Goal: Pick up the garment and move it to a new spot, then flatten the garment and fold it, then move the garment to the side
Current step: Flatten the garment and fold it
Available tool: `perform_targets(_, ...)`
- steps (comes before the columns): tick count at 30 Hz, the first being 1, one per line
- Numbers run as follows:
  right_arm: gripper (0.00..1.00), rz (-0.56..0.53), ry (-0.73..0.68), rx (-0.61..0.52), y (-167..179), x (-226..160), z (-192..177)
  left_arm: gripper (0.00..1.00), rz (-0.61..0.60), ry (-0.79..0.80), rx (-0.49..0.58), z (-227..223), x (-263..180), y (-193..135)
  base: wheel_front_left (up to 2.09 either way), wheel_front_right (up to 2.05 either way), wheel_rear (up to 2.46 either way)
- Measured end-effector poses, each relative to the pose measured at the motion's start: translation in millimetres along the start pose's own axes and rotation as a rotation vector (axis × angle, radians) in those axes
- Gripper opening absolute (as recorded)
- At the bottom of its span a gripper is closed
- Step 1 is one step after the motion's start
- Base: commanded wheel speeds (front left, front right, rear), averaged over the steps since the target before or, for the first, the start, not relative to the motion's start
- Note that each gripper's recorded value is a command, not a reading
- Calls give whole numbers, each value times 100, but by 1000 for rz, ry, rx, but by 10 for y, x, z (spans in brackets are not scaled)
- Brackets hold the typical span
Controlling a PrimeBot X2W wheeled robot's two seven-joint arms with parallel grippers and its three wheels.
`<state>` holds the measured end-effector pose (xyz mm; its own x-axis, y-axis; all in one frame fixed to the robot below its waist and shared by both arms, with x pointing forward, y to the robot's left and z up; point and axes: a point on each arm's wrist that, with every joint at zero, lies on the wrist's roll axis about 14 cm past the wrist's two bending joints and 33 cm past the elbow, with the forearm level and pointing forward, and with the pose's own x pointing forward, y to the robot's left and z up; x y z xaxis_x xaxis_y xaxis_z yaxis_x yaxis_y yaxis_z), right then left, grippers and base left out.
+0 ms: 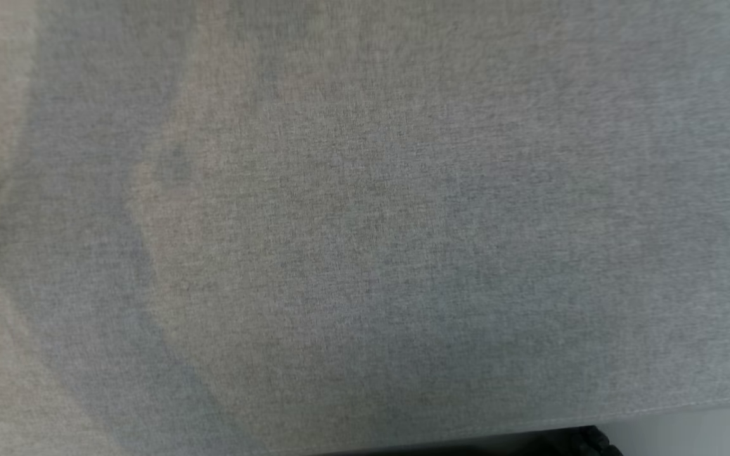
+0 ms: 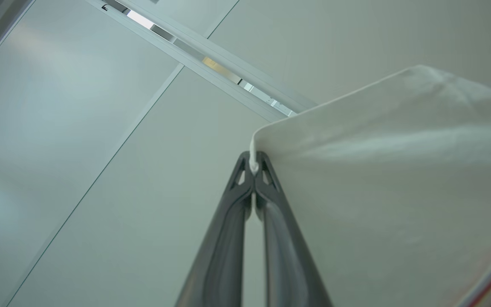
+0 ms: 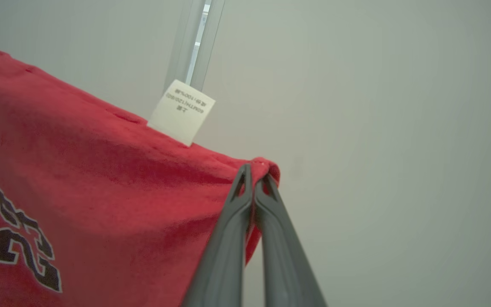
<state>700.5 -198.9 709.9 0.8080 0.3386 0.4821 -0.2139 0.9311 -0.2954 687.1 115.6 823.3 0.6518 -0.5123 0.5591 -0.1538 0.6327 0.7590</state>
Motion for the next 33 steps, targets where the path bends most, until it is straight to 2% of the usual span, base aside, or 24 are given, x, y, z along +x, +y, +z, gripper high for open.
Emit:
perform_targets(4,0,51,-10,-22,195,10,-286,0,-28,-25,-54,-167,-107,-474,0,0,0)
perform_targets(9,0,97,160,39,552,-353,-1230,0,-125,99,-182,-652,-764,-1330,0,0,0)
perform_targets(15,0,97,271,157,847,-785,-1747,0,-196,198,-258,-659,-1610,-1792,0,0,0)
perform_targets(19,0,89,311,239,990,-1066,-1745,0,-244,285,-311,-495,-2188,-1868,0,0,0)
perform_targets(23,0,113,356,319,1256,-1383,-1656,0,-253,397,-352,-373,-2700,-1751,0,0,0)
perform_targets(29,0,127,407,381,1478,-1824,-1334,0,-238,563,-426,-50,-3411,-1603,0,0,0)
perform_targets(33,0,102,410,372,1387,-2066,-992,0,-203,614,-505,316,-3677,-1562,0,0,0)
